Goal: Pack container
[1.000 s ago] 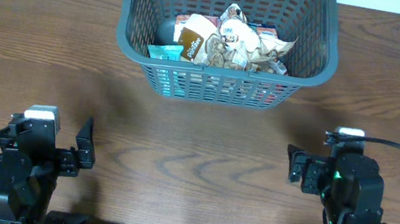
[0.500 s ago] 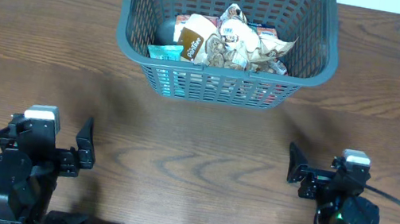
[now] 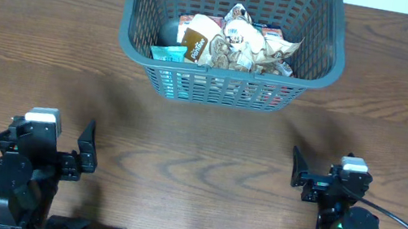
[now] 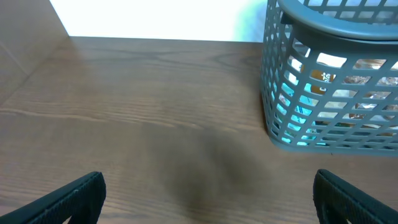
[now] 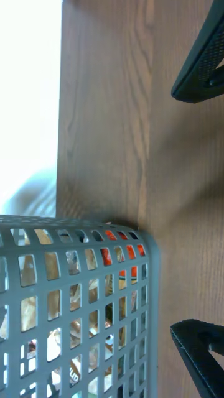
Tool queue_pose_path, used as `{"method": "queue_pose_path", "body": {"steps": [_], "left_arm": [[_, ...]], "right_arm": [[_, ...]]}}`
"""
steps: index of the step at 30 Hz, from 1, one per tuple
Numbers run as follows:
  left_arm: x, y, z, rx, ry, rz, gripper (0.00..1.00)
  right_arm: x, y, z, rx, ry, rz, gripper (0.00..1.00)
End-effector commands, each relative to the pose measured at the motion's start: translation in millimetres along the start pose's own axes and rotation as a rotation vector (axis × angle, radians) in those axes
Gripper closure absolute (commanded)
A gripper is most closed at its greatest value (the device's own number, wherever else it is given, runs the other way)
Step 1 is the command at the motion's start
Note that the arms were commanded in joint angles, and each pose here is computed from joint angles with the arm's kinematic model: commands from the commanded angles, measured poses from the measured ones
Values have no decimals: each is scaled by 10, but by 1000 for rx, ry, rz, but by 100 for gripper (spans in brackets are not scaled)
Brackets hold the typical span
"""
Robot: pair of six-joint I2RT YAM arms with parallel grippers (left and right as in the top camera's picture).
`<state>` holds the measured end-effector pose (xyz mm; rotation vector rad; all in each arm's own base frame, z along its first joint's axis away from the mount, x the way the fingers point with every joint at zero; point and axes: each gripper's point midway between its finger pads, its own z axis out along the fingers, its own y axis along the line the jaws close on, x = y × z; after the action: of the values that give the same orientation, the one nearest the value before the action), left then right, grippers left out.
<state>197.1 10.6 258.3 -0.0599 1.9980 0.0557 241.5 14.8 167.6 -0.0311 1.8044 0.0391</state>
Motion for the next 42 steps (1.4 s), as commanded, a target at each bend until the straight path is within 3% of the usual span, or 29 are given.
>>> {"method": "queue_pose_path", "body": {"steps": [1, 9, 42], "left_arm": [[-3, 1, -3, 0, -1, 3, 1], [-3, 1, -3, 0, -1, 4, 1], [-3, 1, -3, 0, -1, 4, 1]], "right_arm": [[86, -31, 12, 9, 2, -42, 1], [231, 34, 13, -37, -32, -37, 1], [206, -44, 4, 6, -47, -17, 1]]}}
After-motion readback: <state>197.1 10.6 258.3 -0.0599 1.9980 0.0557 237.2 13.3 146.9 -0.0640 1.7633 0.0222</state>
